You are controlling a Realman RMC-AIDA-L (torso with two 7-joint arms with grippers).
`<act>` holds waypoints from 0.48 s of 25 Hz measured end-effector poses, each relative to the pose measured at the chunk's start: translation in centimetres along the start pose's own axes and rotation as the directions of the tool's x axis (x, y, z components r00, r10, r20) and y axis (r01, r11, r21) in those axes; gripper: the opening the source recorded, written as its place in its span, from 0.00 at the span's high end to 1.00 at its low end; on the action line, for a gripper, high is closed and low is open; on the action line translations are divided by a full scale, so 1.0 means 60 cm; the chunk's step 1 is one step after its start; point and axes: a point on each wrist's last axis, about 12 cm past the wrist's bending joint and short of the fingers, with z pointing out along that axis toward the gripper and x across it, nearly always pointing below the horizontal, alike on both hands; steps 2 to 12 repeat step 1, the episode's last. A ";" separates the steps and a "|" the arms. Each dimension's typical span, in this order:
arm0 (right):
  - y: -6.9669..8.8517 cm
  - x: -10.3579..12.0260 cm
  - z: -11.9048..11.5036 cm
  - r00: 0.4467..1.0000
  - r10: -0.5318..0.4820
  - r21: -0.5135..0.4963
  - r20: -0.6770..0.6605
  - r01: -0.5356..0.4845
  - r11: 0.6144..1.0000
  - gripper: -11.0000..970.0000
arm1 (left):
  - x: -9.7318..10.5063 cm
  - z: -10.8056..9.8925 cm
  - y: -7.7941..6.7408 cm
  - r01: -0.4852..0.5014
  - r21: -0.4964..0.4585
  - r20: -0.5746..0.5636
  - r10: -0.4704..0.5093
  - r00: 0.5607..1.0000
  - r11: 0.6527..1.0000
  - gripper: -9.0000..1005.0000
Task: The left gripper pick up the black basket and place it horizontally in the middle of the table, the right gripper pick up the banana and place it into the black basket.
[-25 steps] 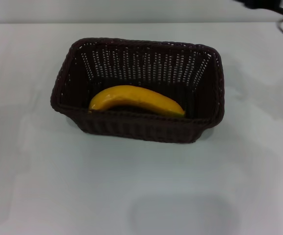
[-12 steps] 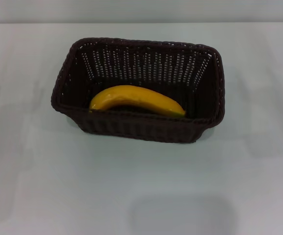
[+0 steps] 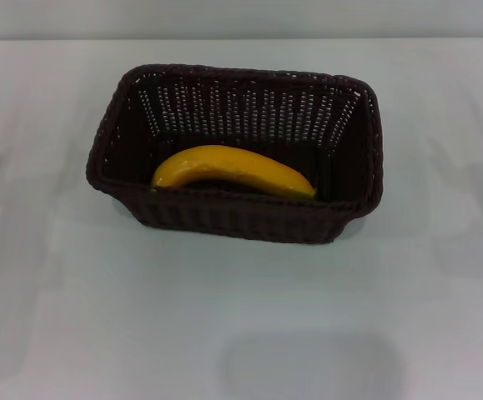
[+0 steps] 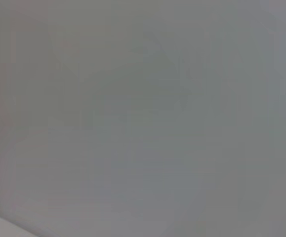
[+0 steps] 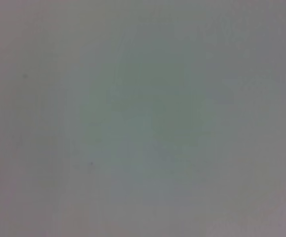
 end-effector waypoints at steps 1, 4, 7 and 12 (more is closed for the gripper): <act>0.002 0.004 -0.004 1.000 0.007 -0.003 -0.006 -0.007 1.000 0.11 | 0.000 0.000 -0.001 0.000 0.006 0.002 0.000 1.000 1.000 0.18; 0.002 0.004 -0.004 1.000 0.007 -0.003 -0.006 -0.007 1.000 0.11 | 0.000 0.000 -0.001 0.000 0.006 0.002 0.000 1.000 1.000 0.18; 0.002 0.004 -0.004 1.000 0.007 -0.003 -0.006 -0.007 1.000 0.11 | 0.000 0.000 -0.001 0.000 0.006 0.002 0.000 1.000 1.000 0.18; 0.002 0.004 -0.004 1.000 0.007 -0.003 -0.006 -0.007 1.000 0.11 | 0.000 0.000 -0.001 0.000 0.006 0.002 0.000 1.000 1.000 0.18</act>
